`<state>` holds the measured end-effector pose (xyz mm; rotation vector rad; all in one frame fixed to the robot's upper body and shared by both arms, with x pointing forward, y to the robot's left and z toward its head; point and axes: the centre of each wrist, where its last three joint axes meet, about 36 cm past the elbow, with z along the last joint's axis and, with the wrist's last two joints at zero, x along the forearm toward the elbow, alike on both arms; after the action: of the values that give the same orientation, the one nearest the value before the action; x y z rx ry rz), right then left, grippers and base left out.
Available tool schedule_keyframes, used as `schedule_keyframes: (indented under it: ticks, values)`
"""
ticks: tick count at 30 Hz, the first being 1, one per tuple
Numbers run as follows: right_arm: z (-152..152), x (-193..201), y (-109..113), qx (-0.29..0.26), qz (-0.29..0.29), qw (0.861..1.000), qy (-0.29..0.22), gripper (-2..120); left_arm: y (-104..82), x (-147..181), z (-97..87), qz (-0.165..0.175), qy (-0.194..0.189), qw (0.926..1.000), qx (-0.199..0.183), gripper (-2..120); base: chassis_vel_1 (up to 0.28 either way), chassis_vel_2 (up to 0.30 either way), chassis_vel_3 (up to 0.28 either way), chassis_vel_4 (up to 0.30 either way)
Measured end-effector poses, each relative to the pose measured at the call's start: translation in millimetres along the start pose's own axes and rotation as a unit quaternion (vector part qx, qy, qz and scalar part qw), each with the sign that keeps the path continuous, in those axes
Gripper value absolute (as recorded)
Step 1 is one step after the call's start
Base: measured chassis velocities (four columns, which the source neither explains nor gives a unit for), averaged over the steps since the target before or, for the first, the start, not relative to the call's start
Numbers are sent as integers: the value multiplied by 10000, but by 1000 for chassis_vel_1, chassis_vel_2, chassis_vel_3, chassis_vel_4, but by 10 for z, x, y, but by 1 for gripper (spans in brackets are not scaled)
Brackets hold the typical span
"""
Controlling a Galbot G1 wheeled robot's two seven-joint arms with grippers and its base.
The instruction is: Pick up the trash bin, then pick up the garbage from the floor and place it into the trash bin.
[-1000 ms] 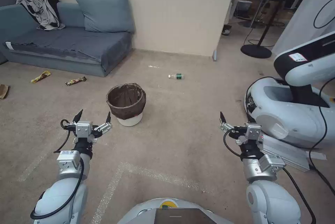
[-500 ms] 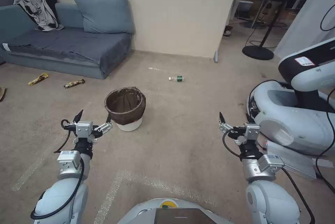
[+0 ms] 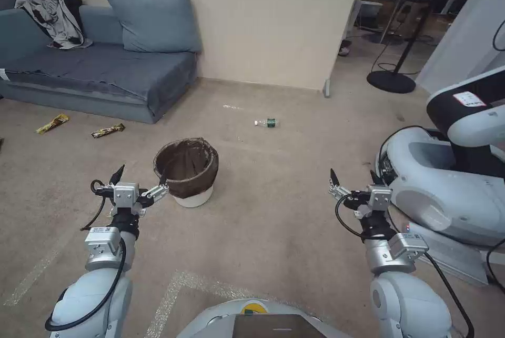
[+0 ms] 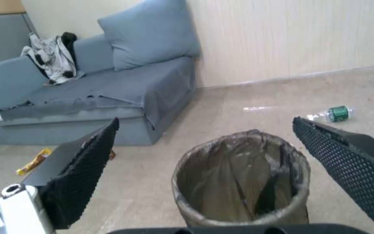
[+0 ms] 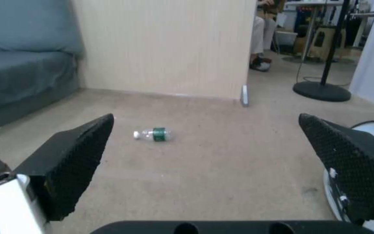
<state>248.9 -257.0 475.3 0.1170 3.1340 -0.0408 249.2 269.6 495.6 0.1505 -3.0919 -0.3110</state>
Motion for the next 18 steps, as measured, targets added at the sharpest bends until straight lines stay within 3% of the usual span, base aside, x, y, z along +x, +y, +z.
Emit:
schedule_keyframes:
  ticks: [18]
  values:
    - [-19,-9,1,-8,6,10000,-45,100,-3,-1,-45,19,-23,10000,40,100,-83,82,81,-80]
